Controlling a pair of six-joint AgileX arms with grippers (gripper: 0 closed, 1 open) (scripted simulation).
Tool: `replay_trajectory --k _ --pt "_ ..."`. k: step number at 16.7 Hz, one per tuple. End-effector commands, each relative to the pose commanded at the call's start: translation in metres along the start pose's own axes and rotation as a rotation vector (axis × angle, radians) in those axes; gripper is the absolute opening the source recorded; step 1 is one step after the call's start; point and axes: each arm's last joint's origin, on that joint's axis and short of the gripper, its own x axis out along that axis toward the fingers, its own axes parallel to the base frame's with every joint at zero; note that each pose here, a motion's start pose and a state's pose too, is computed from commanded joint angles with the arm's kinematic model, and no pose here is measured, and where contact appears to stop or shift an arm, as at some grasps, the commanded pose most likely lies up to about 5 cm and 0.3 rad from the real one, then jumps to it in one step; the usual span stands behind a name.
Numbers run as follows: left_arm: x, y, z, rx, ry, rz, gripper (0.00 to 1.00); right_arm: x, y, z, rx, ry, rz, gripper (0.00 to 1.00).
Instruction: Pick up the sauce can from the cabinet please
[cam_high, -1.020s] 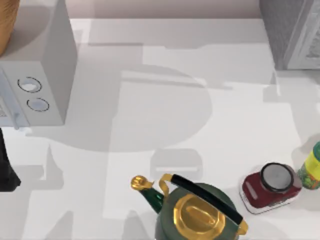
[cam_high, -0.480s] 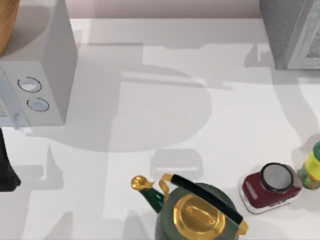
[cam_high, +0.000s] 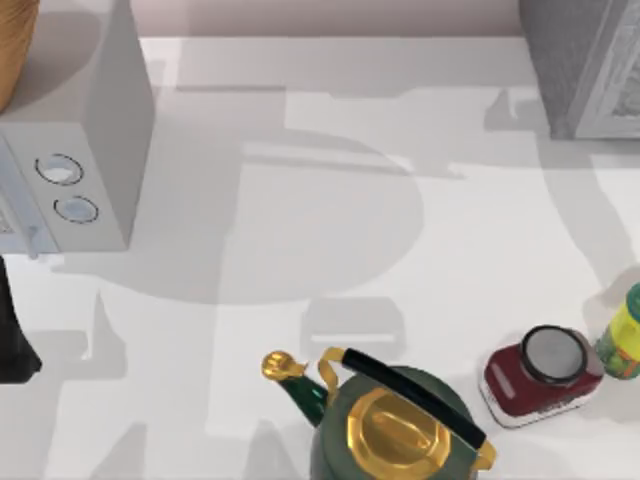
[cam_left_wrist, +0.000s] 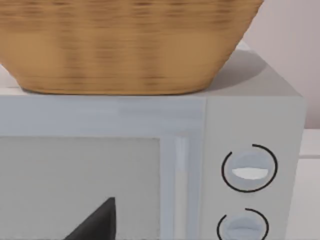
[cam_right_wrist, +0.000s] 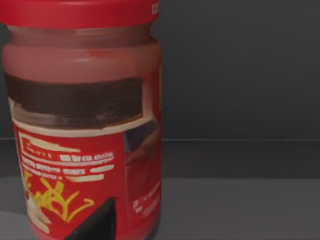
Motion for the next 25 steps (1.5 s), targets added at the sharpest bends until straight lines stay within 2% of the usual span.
replay_trajectory --k 8,13,20,25 --pt "0.000 0.000 0.000 0.000 0.000 0.000 1.00 0.031 0.065 0.000 0.005 0.000 -0.012 1.00" --pt "0.000 0.000 0.000 0.000 0.000 0.000 1.00 0.036 0.064 -0.001 0.004 0.002 -0.013 1.00" --pt "0.000 0.000 0.000 0.000 0.000 0.000 1.00 0.086 0.065 0.000 0.005 0.000 -0.012 1.00" --pt "0.000 0.000 0.000 0.000 0.000 0.000 1.00 0.091 0.064 0.000 0.005 0.000 -0.012 1.00"
